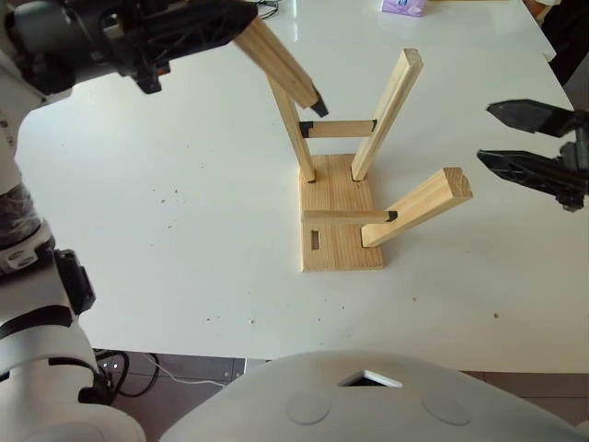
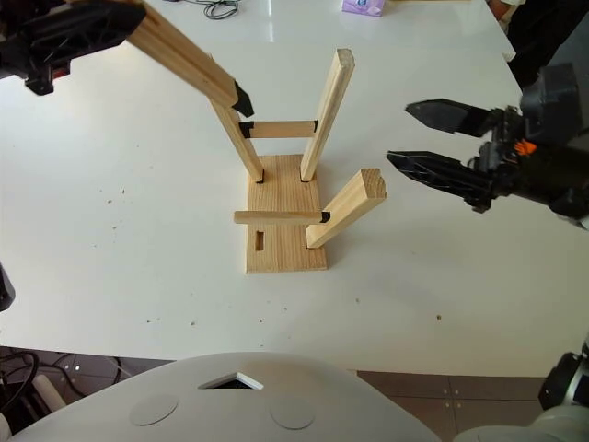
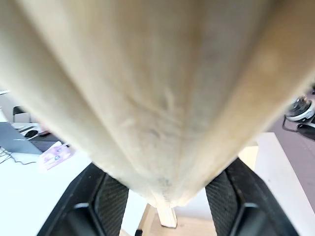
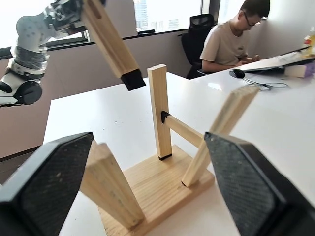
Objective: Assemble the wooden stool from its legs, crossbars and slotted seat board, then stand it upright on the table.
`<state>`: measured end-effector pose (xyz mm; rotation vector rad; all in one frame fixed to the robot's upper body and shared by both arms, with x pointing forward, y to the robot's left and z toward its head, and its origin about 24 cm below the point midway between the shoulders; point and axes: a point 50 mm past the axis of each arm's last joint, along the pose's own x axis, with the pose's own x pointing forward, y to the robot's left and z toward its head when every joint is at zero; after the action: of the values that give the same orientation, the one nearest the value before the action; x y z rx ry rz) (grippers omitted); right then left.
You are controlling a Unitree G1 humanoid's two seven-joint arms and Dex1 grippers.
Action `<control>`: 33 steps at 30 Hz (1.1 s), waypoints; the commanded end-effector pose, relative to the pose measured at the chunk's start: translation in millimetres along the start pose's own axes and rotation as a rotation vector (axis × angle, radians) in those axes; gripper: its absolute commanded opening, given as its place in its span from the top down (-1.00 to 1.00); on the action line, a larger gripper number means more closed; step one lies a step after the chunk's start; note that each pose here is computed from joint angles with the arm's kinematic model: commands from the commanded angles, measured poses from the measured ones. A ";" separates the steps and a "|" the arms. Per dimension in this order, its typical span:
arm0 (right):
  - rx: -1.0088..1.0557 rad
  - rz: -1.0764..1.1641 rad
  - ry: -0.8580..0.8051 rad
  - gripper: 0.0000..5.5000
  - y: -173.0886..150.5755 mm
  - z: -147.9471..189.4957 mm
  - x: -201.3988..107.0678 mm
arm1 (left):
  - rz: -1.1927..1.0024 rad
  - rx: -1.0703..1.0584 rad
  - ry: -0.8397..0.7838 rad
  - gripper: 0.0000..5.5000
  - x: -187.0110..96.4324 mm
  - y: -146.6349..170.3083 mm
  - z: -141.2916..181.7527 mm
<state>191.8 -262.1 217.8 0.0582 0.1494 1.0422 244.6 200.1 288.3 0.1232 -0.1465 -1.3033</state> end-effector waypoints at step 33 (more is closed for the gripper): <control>0.089 0.045 0.230 -0.51 20.5 -61.4 -14.8 | -0.126 0.021 0.167 0.26 0.7 -66.3 -124.9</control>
<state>154.8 -266.7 158.7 0.0523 0.3958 1.0743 206.3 187.7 155.2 0.2740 0.0025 -1.4058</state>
